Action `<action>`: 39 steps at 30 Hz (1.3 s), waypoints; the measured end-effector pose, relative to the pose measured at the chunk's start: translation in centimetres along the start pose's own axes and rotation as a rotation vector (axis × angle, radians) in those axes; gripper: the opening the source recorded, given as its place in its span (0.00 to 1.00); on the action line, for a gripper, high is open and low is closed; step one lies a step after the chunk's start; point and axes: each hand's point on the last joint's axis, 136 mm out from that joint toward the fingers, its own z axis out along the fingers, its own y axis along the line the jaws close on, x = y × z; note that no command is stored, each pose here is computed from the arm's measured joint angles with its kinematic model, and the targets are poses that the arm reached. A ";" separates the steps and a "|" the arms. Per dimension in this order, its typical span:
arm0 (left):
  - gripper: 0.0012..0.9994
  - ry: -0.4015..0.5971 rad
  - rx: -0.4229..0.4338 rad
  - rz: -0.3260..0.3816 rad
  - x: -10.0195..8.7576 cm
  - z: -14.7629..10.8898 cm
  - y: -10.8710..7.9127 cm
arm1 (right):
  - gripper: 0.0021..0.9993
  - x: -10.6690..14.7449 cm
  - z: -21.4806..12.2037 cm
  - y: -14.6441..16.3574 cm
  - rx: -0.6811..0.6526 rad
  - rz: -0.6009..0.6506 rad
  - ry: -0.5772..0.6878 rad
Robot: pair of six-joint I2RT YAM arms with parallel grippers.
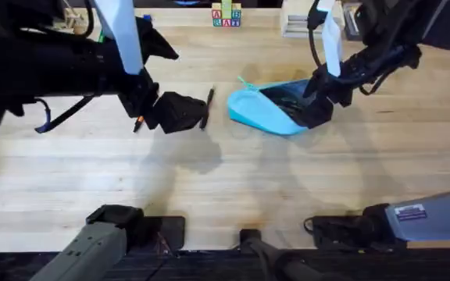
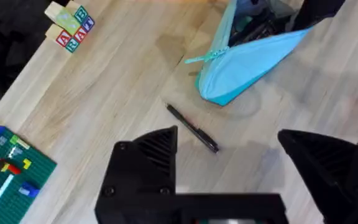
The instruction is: Unzip the bag, pick up the pens from the table one at a time and place them inside, then zip the bag closed.
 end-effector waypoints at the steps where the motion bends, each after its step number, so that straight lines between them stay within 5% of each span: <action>1: 0.99 0.000 0.000 0.000 0.0 0.0 0.0 | 1.00 0.0 0.0 0.0 -0.001 0.009 -0.001; 20: 0.99 0.000 0.000 0.000 0.0 0.0 0.0 | 1.00 -2.1 -5.6 2.4 0.109 0.174 -0.103; 29: 0.99 0.007 -0.007 0.000 0.1 0.0 0.1 | 1.00 -1.5 -8.4 4.2 0.186 0.331 -0.121; 39: 0.99 0.039 -0.043 -0.012 0.7 0.0 0.7 | 1.00 -1.1 -12.1 7.6 0.271 0.361 -0.199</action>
